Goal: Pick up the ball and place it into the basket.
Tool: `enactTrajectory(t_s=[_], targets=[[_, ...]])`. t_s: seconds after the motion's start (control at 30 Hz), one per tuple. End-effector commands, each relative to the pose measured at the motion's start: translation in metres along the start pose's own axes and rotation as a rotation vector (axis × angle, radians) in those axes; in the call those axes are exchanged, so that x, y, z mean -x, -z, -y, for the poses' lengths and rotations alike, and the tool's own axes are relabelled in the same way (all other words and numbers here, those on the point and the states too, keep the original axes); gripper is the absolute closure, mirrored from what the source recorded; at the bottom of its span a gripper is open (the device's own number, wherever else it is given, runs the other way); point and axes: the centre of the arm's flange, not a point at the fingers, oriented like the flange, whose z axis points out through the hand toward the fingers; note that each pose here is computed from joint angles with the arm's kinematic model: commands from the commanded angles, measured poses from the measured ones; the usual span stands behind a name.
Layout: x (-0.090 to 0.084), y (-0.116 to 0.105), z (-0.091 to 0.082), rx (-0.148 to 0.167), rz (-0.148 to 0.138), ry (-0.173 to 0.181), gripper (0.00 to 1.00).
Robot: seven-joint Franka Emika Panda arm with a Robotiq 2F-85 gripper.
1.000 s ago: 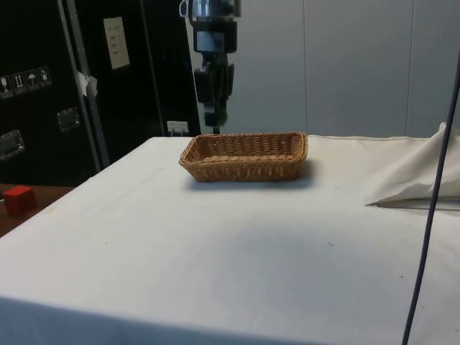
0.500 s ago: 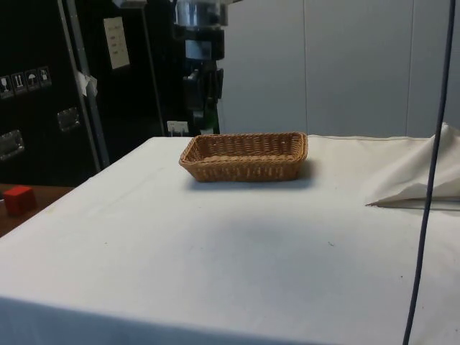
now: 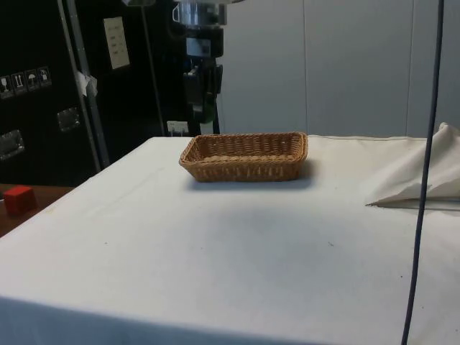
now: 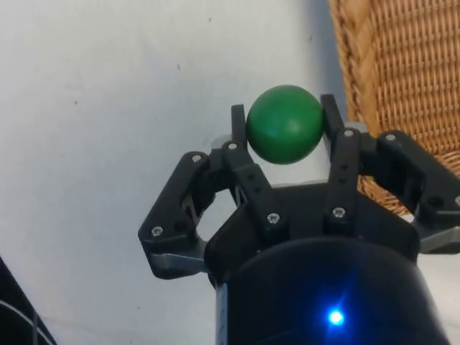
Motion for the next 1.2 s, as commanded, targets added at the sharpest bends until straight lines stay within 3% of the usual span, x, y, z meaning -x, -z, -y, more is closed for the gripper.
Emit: enactTrajectory(t_s=[0.0,0.37,0.53,0.73,1.13,1.17], targets=[[-0.002,0.0,-0.005,-0.01,-0.008,-0.003,0.99],[-0.011,-0.015,-0.039,-0.012,-0.023,-0.021,0.99],[-0.011,-0.021,-0.048,-0.002,-0.016,-0.028,0.99],[-0.018,-0.04,-0.068,0.001,-0.022,-0.042,0.99],[-0.025,-0.069,-0.09,0.028,-0.013,-0.068,0.99],[-0.027,-0.074,-0.093,0.023,-0.022,-0.071,0.99]])
